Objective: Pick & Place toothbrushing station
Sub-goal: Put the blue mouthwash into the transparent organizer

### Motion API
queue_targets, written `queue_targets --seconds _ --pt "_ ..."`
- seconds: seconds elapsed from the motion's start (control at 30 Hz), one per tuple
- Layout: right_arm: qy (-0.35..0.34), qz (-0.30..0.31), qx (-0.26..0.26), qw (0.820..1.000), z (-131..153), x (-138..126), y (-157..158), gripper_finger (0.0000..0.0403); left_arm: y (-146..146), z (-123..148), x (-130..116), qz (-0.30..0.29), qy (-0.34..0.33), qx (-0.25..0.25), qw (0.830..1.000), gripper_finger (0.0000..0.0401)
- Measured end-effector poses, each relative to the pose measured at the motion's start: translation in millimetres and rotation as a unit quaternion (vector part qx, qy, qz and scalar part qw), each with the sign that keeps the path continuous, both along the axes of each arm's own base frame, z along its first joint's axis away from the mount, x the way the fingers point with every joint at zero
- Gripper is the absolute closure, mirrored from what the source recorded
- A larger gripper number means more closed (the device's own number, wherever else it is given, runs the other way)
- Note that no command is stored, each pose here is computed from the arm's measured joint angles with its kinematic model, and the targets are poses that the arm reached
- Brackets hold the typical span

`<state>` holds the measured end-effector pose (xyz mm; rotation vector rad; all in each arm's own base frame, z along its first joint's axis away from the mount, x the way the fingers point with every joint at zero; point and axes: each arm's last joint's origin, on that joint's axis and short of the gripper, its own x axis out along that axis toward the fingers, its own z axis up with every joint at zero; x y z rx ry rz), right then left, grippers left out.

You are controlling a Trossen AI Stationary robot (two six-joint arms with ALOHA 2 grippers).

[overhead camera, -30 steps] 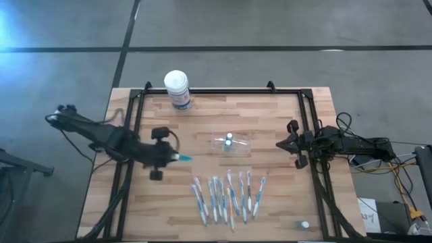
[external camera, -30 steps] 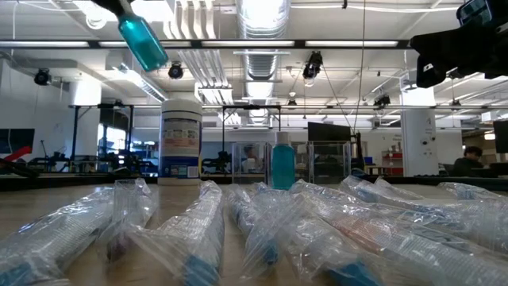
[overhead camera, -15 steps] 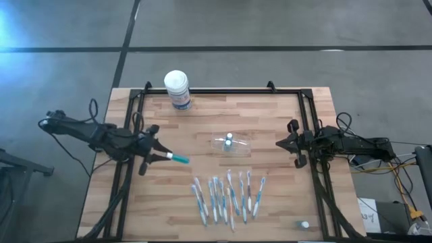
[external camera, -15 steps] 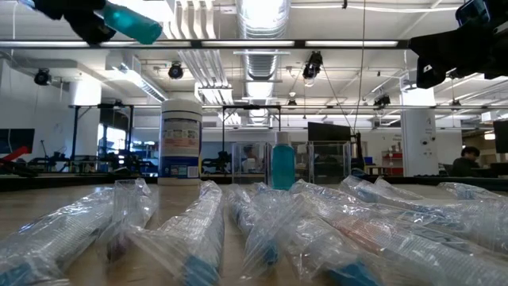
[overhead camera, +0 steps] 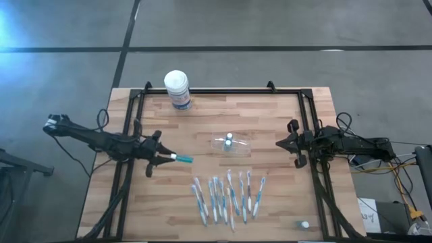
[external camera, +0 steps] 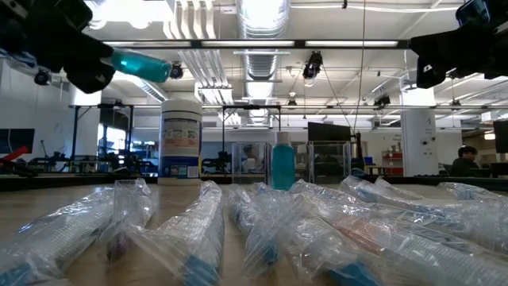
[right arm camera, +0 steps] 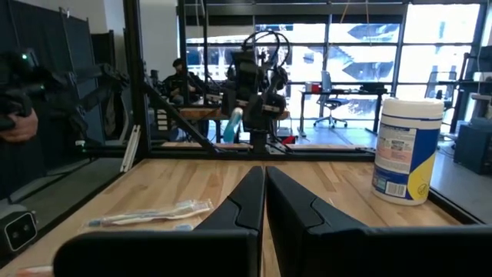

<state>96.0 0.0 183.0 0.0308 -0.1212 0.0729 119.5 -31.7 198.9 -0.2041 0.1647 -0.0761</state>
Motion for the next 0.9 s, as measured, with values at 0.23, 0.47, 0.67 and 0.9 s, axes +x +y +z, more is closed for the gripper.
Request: queue_targets --seconds 0.23,0.47,0.67,0.9 --pt "-0.001 0.000 -0.008 1.000 0 0 0 0.0392 0 -14 -1 -0.003 -0.010 0.009 1.000 0.0303" --pt "-0.001 0.001 -0.008 1.000 0 0 0 0.0392 3 -21 0 0.040 0.002 -0.016 0.999 0.0303" --pt "-0.001 0.001 -0.008 1.000 0 0 0 0.0392 4 -2 5 0.067 -0.012 -0.033 0.997 0.0303" --pt "-0.002 0.006 -0.011 1.000 0 0 0 0.0392 4 44 23 0.092 -0.030 -0.036 0.995 0.0303"
